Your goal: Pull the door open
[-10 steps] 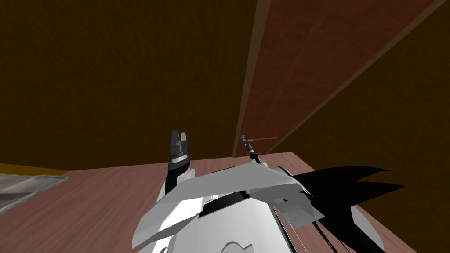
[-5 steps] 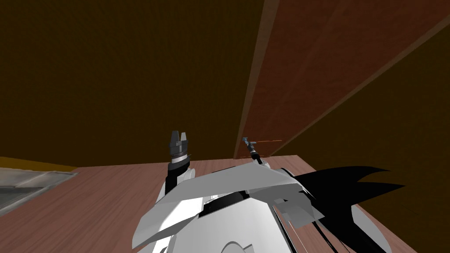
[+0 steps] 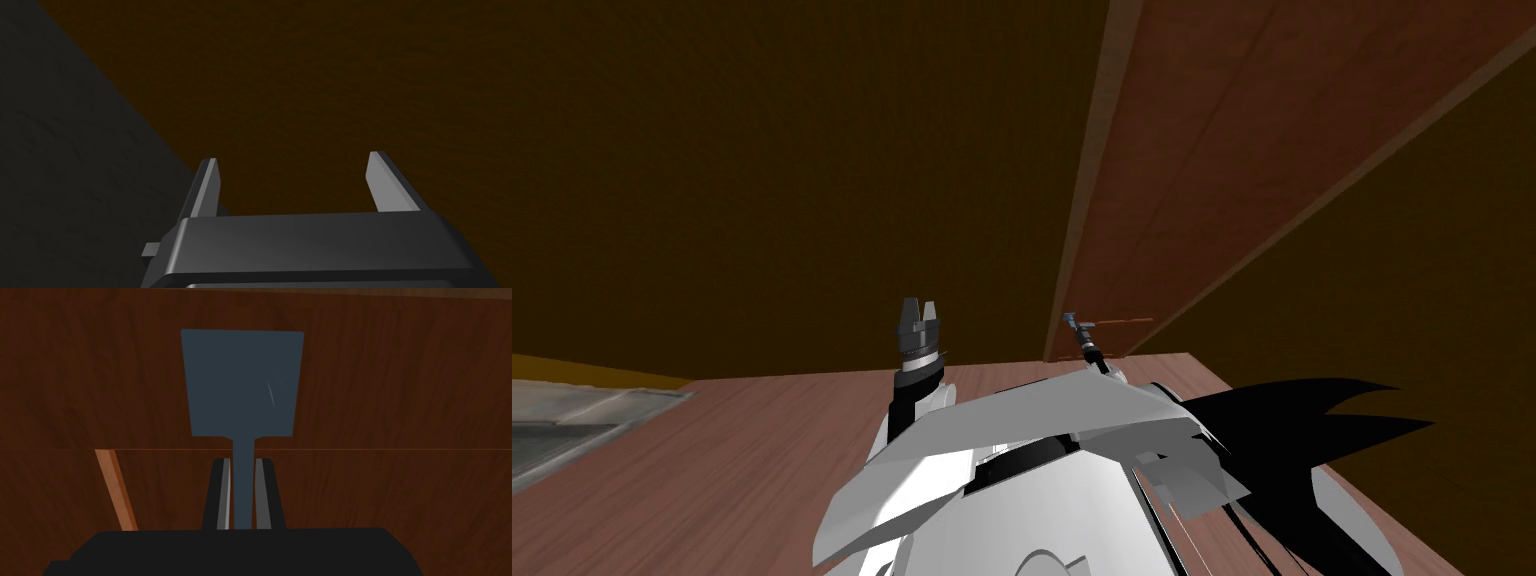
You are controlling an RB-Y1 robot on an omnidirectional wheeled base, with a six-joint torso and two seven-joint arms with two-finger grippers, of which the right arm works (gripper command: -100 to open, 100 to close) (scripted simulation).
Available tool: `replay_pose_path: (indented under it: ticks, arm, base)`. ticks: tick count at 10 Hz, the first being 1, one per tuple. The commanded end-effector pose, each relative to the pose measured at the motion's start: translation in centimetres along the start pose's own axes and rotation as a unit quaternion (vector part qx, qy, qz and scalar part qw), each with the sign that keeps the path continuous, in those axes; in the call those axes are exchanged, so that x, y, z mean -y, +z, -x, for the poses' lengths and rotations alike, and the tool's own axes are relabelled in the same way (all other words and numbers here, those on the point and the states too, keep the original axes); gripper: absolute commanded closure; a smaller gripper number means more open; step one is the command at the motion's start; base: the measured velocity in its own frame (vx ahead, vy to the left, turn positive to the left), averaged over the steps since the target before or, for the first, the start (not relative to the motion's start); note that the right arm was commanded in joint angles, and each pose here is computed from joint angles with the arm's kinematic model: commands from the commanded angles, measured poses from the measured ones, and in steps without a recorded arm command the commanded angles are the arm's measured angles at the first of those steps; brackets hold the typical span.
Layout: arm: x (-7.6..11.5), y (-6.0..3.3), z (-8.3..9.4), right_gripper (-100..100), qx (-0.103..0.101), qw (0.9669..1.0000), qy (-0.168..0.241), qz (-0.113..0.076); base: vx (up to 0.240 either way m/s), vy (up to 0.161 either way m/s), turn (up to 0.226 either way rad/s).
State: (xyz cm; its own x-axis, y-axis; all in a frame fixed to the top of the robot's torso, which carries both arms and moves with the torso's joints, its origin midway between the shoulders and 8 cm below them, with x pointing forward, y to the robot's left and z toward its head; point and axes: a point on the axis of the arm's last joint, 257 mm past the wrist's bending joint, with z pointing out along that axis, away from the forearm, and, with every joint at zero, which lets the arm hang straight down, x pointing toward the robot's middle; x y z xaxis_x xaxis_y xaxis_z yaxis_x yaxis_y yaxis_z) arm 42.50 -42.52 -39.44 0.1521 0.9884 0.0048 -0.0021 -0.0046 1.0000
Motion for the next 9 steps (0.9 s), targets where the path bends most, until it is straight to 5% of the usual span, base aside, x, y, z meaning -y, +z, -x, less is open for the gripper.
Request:
replay_pose_path:
  ticks: [1, 9]
  arm:
    - [-0.02, 0.03, 0.06, 100, 0.0, 1.0, 0.0, 0.0]
    - [-0.16, 0.25, 0.52, 100, 0.0, 1.0, -0.002, 0.0]
  base:
    - [-0.144, -0.033, 0.129]
    - [-0.217, -0.085, 0.217]
